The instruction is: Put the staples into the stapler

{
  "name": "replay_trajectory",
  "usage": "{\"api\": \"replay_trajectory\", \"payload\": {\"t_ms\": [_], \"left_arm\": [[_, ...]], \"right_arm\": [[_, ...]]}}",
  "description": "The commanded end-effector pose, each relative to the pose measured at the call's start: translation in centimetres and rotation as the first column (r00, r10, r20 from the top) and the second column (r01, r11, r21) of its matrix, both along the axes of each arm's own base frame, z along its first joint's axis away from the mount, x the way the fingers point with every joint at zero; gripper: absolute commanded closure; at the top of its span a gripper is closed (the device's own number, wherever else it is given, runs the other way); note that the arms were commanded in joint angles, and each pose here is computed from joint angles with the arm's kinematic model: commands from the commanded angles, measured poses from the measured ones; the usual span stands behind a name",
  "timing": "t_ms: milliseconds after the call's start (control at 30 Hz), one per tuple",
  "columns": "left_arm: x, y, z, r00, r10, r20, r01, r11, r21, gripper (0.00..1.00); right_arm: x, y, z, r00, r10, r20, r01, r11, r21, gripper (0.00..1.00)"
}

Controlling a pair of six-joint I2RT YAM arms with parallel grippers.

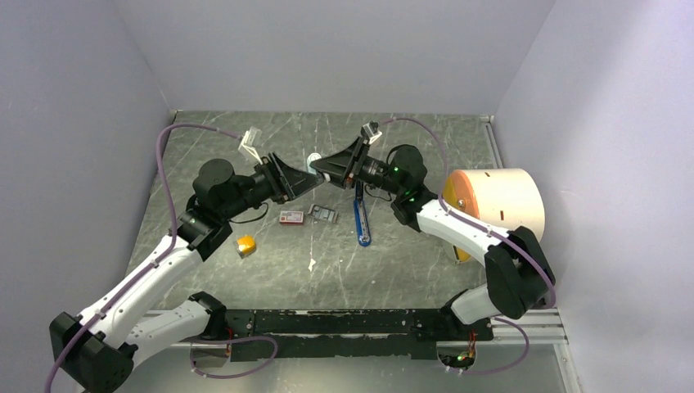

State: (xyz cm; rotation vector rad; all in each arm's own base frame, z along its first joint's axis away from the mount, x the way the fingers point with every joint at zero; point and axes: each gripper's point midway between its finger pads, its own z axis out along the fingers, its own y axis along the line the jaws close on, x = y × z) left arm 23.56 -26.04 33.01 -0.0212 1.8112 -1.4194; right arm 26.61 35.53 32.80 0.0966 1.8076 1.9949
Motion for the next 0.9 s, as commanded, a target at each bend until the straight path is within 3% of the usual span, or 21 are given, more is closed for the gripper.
{"api": "replay_trajectory", "payload": {"t_ms": [0,267,433,667,733,800,867], "left_arm": [[-0.7,-0.9,3.0,0.991,-0.078,0.107,0.089,0.991,-0.095,0.46],[-0.3,-1.6,2.1,0.991,-0.103,0.084,0.111,0.989,-0.1,0.59],[0.2,-1.7,1.9,0.994,-0.094,0.063,0.1,0.991,-0.093,0.46],[0.6,-1.4,1.3,0.996,-0.067,0.06,0.07,0.996,-0.058,0.79],[0.7,-1.3,0.9,0.996,-0.064,0.063,0.066,0.998,-0.025,0.84],[1.2,-1.1,-0.1,0.996,-0.061,0.061,0.057,0.996,0.067,0.85],[1.3,-0.9,-1.2,0.997,-0.073,0.028,0.067,0.985,0.158,0.87]], "right_arm": [[-1.0,-1.0,2.1,0.998,0.055,0.043,-0.058,0.996,0.075,0.77],[-1.4,-1.5,2.1,0.997,0.062,0.051,-0.066,0.994,0.082,0.77],[-1.6,-1.6,1.9,0.996,0.061,0.068,-0.065,0.996,0.057,0.77],[-1.6,-1.6,1.2,0.996,0.052,0.071,-0.052,0.999,0.005,0.74],[-1.3,-1.7,0.6,0.996,0.033,0.086,-0.03,0.999,-0.027,0.6],[-0.8,-2.0,-0.6,0.994,-0.015,0.111,0.023,0.997,-0.074,0.34],[-0.3,-2.6,-1.8,0.988,-0.07,0.139,0.088,0.988,-0.126,0.22]]}}
